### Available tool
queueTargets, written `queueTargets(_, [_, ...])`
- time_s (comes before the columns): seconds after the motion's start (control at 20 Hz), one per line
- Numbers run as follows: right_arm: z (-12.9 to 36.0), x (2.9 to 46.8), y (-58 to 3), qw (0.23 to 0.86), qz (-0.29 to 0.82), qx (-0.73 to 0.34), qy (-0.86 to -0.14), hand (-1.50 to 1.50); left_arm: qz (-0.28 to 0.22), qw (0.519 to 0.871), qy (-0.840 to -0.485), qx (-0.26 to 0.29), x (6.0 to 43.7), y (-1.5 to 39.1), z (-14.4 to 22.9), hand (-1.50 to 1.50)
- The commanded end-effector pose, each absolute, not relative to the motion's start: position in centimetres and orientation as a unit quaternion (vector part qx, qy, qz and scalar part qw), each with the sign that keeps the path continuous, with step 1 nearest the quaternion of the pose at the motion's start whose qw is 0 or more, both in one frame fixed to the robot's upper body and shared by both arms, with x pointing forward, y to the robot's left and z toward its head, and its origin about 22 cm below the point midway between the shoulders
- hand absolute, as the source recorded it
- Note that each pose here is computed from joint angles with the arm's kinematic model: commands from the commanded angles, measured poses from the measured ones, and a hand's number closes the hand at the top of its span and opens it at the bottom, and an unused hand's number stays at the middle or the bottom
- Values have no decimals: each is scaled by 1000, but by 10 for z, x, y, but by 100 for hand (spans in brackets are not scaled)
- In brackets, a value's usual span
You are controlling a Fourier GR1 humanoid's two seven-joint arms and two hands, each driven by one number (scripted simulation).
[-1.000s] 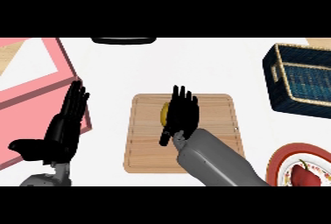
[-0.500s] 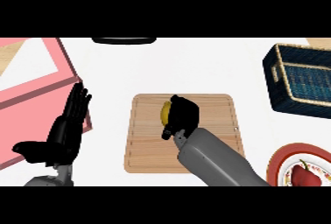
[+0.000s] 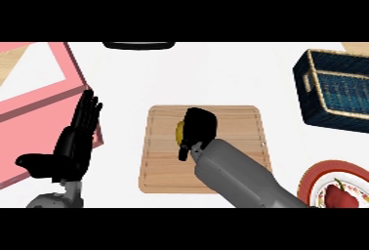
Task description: Pick the lemon from the cutting board and place it in the basket
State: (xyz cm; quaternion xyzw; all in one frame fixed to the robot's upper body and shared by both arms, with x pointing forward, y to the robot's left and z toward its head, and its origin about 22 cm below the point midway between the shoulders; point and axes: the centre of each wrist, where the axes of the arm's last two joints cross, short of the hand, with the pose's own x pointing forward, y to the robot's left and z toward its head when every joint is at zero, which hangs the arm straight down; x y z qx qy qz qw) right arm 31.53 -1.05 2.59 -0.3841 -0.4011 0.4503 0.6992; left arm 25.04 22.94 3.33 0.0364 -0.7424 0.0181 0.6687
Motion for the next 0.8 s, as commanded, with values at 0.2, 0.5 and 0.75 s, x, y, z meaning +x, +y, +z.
queueTargets(0.2, [27, 319, -44, 667, 483, -391, -412, 150, 23, 672, -739, 38, 236, 231, 34, 0])
queueTargets(0.5, [-7, 302, -142, 593, 543, -367, -468, 150, 36, 673, -738, 31, 238, 240, 29, 0])
queueTargets(0.75, [31, 288, -149, 577, 472, -374, -552, 150, 27, 672, -739, 41, 233, 232, 37, 0])
